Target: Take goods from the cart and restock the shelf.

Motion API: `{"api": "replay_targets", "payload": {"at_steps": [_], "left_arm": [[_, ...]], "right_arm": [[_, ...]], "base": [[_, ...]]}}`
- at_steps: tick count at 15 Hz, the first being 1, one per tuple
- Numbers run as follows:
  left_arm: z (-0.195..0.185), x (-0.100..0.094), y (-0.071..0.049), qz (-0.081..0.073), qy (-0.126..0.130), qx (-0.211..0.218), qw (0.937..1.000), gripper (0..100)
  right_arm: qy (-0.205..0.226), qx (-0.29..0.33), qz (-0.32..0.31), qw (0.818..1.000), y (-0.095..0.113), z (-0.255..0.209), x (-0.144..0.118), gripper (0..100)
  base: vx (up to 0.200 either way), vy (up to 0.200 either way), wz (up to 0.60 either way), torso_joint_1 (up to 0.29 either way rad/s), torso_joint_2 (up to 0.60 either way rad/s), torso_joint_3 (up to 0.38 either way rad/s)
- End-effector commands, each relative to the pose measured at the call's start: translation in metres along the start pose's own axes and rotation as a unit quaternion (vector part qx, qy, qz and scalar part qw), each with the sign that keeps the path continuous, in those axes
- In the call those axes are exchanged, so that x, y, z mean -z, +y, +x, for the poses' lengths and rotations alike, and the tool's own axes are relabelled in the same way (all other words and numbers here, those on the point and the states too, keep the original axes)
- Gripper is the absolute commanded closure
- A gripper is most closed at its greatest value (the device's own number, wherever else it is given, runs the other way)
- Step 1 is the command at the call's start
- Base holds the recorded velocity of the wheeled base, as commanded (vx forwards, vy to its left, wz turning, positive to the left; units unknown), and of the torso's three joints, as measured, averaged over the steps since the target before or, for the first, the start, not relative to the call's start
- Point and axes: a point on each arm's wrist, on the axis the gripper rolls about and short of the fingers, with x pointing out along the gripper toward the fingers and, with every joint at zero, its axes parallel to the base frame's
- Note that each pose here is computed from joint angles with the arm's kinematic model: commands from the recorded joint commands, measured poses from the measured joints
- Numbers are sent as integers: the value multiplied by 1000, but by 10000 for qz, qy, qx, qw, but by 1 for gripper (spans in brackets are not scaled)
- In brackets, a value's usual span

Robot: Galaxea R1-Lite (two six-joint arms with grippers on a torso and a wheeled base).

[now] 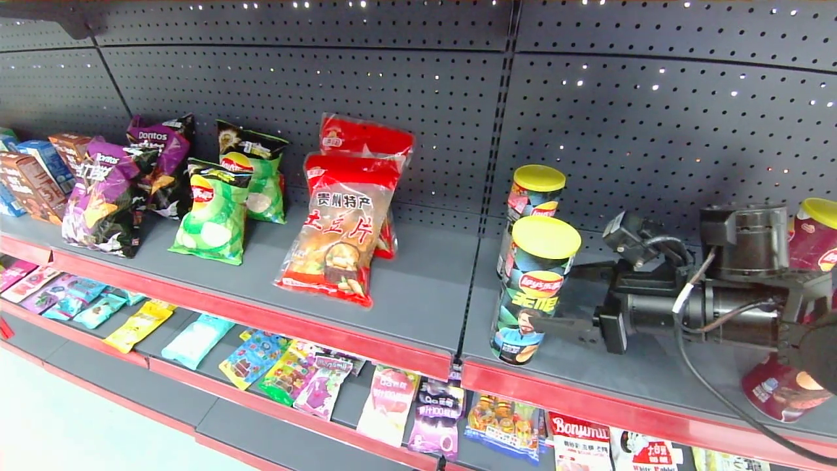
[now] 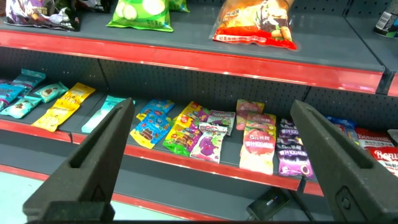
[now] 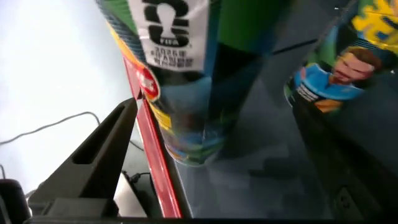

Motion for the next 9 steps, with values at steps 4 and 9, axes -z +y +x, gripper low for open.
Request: {"api": "replay_targets", "payload": {"at_steps": [4,9], "left_arm": [[0,0,0,-1,9,-1,10000,0],[0,0,0,-1,9,-1,10000,0]], "right_arm": [[-217,290,387,9986,33,-60,9,0],[-214,1493,314,9881,60,-103,24,0]], "base": [[0,0,0,0,0,0],[0,0,0,0,0,0]]}}
